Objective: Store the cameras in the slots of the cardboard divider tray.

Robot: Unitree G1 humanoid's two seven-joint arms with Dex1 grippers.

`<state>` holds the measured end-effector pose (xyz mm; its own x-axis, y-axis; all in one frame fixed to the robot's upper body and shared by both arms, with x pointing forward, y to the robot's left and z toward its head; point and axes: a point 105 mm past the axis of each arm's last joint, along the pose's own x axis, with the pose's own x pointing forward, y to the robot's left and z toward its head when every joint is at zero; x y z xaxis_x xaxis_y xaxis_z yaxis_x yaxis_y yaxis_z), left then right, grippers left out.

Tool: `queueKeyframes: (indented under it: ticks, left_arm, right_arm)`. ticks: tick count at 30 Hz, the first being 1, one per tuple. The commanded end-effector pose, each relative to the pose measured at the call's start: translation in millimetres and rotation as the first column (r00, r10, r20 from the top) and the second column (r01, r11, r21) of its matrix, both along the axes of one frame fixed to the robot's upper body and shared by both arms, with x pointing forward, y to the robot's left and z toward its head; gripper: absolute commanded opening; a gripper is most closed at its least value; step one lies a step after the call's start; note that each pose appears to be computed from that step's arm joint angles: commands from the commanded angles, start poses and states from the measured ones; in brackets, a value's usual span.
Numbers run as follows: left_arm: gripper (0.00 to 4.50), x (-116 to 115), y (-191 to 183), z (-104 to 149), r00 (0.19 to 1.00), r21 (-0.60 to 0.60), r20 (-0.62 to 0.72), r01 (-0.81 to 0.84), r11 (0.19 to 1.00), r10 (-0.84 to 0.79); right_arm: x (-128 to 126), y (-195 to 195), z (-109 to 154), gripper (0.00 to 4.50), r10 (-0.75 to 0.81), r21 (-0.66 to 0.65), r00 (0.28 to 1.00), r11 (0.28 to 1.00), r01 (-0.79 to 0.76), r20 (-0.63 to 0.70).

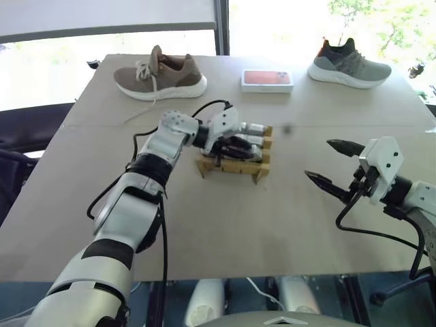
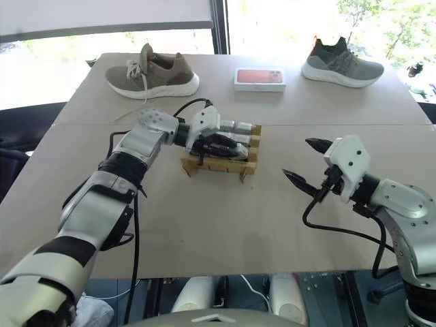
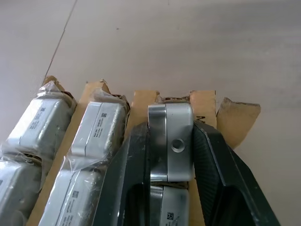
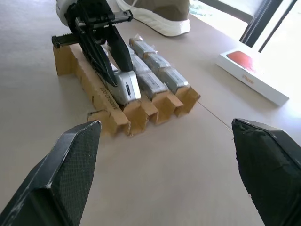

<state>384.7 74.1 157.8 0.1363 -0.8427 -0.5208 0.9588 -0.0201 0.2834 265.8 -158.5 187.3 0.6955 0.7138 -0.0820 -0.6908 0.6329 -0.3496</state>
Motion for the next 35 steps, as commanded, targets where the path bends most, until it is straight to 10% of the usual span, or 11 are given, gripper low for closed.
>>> queueKeyframes:
  ticks: [1, 3, 5, 12, 17, 21, 35]
  left_arm:
    - [0.68, 3.3, 3.4, 2.8, 1.0, 0.119, 0.016, 0.016, 0.993, -0.018]
    - [0.68, 1.6, -0.2, 4.5, 0.998, 0.188, 0.001, 0.055, 0.981, -0.056]
    - [1.69, 0.2, -5.9, 9.4, 0.997, 0.205, 0.001, 0.081, 0.975, -0.083]
    - [4.43, -9.1, -37.7, 99.4, 0.998, -0.239, -0.017, 0.047, 0.97, -0.052]
    - [4.43, -6.9, -4.5, 132.3, 0.991, -0.483, 0.017, -0.107, 0.869, 0.132]
    - [4.43, -24.2, 90.1, 110.5, 0.905, -0.637, -0.15, -0.397, 0.661, 0.398]
    - [4.43, -142.4, 174.8, -9.0, 0.603, -0.431, -0.196, -0.761, 0.485, 0.773]
  right_arm:
    - [-3.2, 0.8, 15.9, 4.4, -0.004, -0.015, 0.997, 1.0, 0.005, 0.078]
    - [-3.0, 0.9, 15.5, 4.4, -0.004, -0.02, 0.997, 1.0, 0.006, 0.08]
    - [-2.8, 1.7, 14.8, 4.5, -0.003, -0.021, 0.997, 1.0, 0.005, 0.079]
    - [-6.3, 9.1, 9.4, 4.5, -0.003, -0.01, 0.998, 1.0, 0.003, 0.065]
    - [-6.4, 13.0, 1.9, 4.5, -0.035, 0.015, 0.998, 0.999, 0.034, 0.061]
    - [1.6, -0.9, -13.7, 4.5, -0.153, 0.058, 0.988, 0.987, 0.151, 0.019]
    - [-29.0, -52.5, -50.7, 4.5, -0.245, -0.046, 0.962, 0.97, 0.241, -0.119]
